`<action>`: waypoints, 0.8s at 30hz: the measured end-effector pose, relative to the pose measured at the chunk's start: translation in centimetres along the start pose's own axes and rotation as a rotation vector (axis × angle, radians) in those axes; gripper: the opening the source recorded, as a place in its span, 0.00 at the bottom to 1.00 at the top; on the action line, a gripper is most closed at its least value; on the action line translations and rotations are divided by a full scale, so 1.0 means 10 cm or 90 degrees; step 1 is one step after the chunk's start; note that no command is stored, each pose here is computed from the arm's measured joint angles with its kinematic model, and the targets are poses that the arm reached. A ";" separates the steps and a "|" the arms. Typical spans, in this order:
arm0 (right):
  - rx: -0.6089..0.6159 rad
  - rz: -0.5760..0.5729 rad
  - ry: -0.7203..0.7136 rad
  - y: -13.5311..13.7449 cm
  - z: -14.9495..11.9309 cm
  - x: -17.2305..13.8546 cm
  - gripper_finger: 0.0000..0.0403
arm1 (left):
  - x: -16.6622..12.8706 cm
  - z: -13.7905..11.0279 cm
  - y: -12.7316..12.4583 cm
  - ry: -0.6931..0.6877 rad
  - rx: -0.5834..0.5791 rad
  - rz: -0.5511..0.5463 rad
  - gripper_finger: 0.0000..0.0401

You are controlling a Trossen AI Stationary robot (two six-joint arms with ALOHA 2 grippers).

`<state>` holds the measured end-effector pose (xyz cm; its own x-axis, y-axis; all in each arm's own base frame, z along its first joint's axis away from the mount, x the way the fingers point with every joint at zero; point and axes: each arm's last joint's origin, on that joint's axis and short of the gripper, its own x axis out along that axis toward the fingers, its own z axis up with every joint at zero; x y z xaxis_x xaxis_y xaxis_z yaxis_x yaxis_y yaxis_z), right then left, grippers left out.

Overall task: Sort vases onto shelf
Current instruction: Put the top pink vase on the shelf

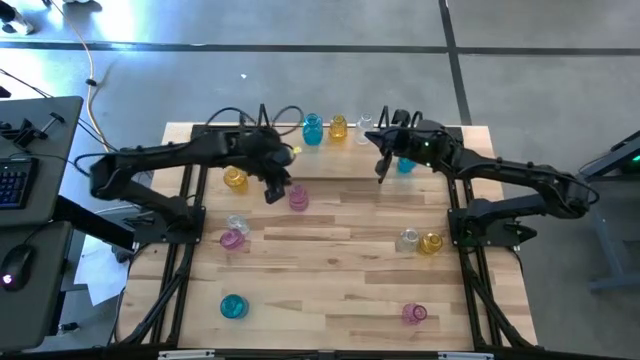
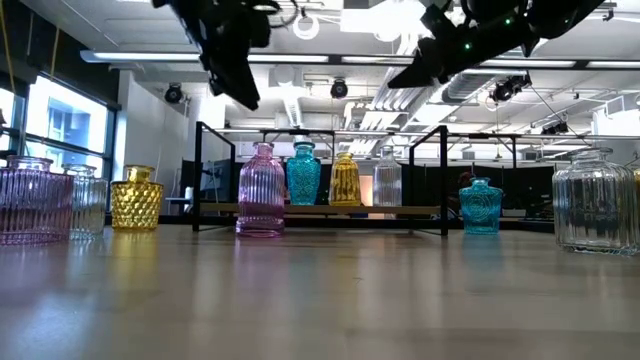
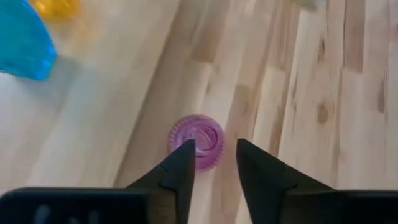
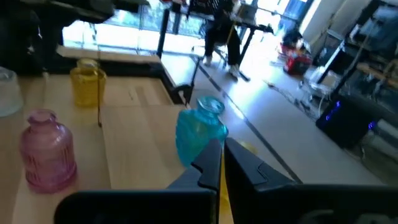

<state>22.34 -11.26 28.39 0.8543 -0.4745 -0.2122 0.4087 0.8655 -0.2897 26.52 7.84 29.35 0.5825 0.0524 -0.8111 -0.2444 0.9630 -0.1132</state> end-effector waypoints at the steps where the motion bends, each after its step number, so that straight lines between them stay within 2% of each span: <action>1: 0.001 0.001 0.005 0.00 -0.01 0.00 0.00 | 0.04 0.03 -0.01 0.018 0.000 -0.005 0.32; 7: -0.010 -0.003 -0.003 -0.01 0.00 0.00 0.00 | 0.24 0.20 -0.07 0.094 0.012 -0.023 0.47; 11: -0.032 -0.009 -0.020 -0.02 0.03 0.00 0.00 | 0.31 0.30 -0.09 0.107 0.033 -0.025 0.53; 19: -0.063 -0.013 -0.030 -0.02 0.04 0.00 0.00 | 0.50 0.33 -0.07 0.153 0.030 -0.015 0.55; 24: -0.068 -0.015 -0.037 -0.03 0.05 0.00 0.00 | 0.56 0.30 -0.05 0.182 0.060 0.043 0.55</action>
<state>22.41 -11.39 28.98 0.8630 -0.4821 -0.1509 0.3953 0.8305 -0.3924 32.26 8.45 26.59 0.3231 0.0535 -0.9448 -0.1946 0.9808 -0.0110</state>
